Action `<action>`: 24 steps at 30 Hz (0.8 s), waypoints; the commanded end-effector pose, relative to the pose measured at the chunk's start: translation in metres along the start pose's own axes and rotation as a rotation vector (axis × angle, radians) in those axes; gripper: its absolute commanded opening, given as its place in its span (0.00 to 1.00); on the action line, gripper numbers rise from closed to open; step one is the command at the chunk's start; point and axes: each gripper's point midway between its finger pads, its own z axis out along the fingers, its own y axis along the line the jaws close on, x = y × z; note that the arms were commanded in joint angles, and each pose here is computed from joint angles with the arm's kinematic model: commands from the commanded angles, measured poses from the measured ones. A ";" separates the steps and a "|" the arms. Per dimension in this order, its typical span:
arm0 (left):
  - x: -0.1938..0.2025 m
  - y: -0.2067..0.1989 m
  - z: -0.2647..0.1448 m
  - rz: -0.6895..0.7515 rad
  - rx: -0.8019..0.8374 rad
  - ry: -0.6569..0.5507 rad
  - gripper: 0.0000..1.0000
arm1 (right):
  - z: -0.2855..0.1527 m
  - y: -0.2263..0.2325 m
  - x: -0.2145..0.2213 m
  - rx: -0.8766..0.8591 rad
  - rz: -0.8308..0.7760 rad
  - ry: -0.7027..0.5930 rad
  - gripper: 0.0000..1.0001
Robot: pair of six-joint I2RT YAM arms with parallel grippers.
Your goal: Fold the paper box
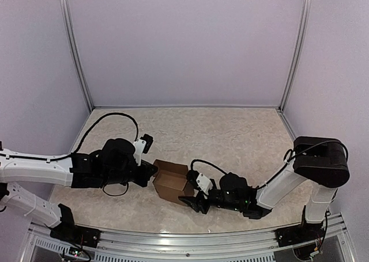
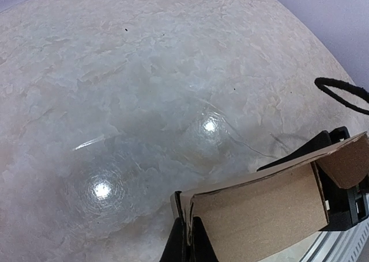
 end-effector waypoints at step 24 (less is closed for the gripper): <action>0.074 0.001 0.012 0.061 -0.104 0.208 0.00 | -0.015 -0.053 -0.009 0.325 0.120 -0.187 0.15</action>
